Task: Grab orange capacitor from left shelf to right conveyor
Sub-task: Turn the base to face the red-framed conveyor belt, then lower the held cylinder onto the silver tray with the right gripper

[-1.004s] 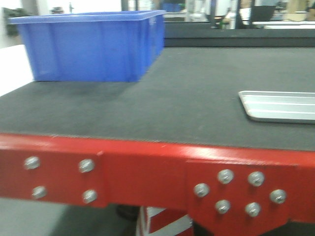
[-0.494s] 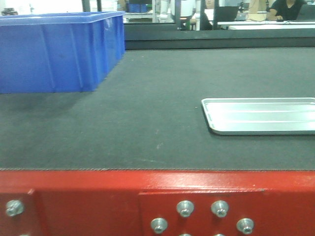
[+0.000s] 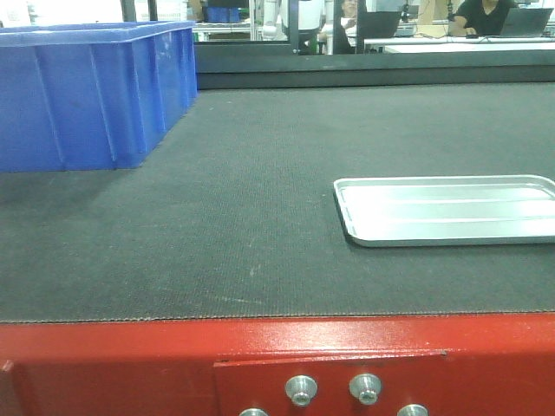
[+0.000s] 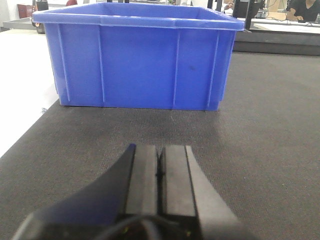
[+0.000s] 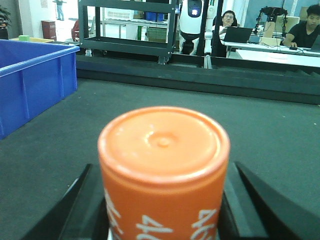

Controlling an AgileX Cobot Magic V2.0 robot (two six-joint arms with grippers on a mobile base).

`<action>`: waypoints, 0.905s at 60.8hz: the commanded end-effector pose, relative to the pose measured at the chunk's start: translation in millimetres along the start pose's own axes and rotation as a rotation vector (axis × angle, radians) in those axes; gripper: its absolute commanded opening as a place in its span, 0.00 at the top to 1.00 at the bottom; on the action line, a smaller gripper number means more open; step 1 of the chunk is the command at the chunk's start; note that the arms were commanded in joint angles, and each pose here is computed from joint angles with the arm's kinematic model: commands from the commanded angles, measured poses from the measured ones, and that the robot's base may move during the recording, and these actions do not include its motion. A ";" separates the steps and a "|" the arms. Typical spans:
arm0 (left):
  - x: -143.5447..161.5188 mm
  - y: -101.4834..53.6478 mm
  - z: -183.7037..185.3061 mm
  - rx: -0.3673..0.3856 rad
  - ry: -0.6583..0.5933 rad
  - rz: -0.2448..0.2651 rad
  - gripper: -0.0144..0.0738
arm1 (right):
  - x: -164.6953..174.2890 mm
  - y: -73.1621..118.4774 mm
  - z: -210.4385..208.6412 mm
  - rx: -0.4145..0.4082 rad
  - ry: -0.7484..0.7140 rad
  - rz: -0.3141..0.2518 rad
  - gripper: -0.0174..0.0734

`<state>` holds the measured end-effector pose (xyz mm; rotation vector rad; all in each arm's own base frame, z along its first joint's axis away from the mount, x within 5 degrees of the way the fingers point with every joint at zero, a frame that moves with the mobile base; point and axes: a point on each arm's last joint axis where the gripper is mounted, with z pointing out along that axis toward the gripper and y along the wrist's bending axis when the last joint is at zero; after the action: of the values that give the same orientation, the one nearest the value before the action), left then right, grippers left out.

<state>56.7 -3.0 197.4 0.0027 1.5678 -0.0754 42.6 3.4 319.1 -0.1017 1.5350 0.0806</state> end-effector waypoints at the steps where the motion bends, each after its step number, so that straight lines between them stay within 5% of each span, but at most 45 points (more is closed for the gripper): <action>1: -10.3 0.2 -1.5 -0.002 -0.105 -0.003 0.98 | -16.4 -0.1 -1.2 0.003 -0.109 -0.017 0.71; 27: -10.3 0.2 -1.5 -0.002 -0.105 -0.003 0.98 | -33.1 0.2 7.4 0.001 -0.125 -0.018 0.71; 42: -10.3 0.2 -1.5 -0.002 -0.105 -0.003 0.98 | -69.3 2.8 81.9 -0.015 -0.049 -0.006 0.71; 55: -10.3 0.2 -1.5 -0.002 -0.105 -0.003 0.98 | -41.7 7.2 147.6 -0.040 -0.021 -0.004 0.71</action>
<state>56.7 -3.0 197.4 0.0027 1.5678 -0.0754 169.0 24.9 359.4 -0.1322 1.6406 0.0980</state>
